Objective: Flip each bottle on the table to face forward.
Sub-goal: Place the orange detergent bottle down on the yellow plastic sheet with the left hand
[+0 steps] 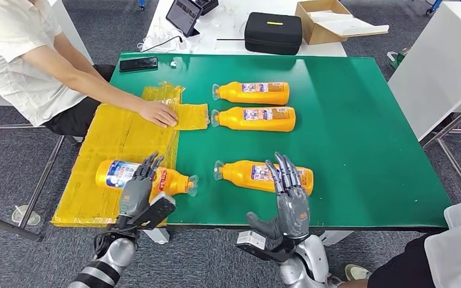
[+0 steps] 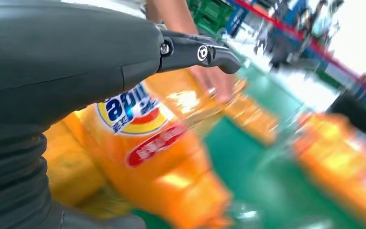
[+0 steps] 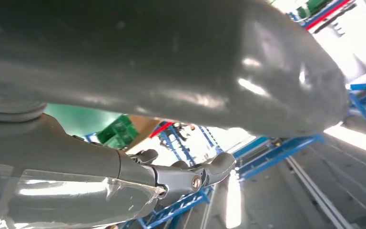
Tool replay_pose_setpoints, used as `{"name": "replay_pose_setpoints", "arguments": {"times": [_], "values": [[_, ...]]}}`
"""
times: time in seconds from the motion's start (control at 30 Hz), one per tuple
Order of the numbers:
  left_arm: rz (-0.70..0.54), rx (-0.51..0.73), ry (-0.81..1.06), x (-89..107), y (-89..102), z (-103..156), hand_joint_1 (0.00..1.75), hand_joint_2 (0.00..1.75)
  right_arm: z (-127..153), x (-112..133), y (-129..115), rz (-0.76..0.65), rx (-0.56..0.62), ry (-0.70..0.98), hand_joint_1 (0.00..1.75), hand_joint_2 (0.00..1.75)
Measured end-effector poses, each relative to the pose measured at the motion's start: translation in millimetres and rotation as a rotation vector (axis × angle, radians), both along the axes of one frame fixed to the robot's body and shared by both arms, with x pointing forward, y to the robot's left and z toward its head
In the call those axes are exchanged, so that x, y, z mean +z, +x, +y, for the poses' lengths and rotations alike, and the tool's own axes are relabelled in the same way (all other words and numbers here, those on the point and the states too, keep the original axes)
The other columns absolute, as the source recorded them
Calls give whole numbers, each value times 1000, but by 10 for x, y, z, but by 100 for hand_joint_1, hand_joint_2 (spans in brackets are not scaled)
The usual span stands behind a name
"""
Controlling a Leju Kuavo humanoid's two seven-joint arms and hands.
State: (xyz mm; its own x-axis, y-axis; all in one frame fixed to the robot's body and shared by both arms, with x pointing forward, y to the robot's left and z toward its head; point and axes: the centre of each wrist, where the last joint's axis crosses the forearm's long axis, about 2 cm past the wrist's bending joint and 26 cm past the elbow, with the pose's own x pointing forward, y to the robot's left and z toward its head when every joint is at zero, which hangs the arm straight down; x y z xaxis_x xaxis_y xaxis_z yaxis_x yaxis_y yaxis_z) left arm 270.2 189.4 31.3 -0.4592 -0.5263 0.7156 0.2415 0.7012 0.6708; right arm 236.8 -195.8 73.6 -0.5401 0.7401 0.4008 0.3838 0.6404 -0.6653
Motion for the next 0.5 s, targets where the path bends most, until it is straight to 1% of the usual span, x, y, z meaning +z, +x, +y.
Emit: {"name": "replay_pose_setpoints", "arguments": {"times": [0.13, 0.27, 0.37, 0.5], "values": [[-69, 18, -111, 203, -124, -162, 0, 175, -93, -63, -33, 22, -28, -46, 0, 0], [-121, 26, -190, 389, -188, -236, 0, 175, -214, -222, -50, 106, -72, -151, 0, 0], [-130, 25, -264, 498, -235, -308, 0, 175, -316, -329, -38, 187, -132, -209, 0, 0], [-111, 28, -364, 610, -315, -459, 0, 175, -459, -441, 1, 275, -202, -241, 0, 0]]}}
